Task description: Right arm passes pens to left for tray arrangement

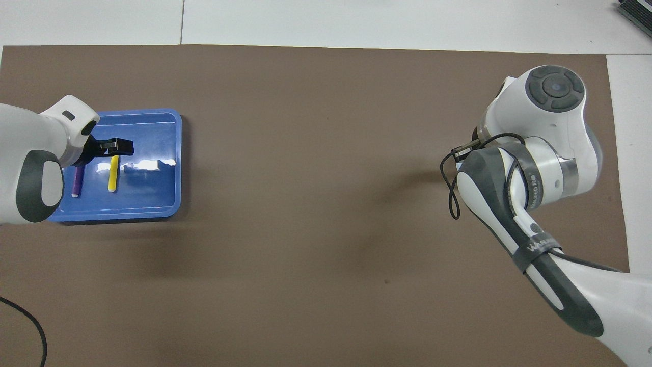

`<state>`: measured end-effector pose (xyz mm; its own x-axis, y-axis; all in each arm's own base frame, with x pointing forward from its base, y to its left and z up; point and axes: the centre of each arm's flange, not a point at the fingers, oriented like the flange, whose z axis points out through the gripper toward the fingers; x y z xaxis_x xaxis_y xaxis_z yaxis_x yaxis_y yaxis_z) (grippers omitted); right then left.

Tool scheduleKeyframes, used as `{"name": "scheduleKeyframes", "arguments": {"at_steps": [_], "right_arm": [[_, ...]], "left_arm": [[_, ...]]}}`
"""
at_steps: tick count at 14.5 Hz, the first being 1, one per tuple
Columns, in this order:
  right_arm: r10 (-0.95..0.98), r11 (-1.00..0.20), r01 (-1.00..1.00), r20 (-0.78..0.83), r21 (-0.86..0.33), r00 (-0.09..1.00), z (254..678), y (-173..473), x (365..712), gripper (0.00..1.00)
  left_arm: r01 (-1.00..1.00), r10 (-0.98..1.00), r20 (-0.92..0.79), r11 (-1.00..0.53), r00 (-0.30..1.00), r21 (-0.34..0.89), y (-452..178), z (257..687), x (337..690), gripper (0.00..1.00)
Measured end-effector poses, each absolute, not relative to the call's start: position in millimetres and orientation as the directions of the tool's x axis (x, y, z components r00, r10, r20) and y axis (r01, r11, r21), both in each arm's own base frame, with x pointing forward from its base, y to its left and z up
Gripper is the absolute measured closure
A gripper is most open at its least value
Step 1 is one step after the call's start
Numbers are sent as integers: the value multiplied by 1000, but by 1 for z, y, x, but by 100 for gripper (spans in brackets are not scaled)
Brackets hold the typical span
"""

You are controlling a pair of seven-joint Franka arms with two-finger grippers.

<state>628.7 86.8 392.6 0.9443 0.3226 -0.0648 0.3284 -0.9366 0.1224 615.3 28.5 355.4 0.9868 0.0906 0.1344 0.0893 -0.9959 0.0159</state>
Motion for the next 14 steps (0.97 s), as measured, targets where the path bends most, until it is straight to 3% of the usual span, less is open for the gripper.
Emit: {"name": "scheduleKeyframes", "arguments": {"at_steps": [14], "right_arm": [[334,-933,337,-48,125,941,395,82,631,67]], "left_arm": [[217,228,69,-967,971,131,-5,355,612,1]]}}
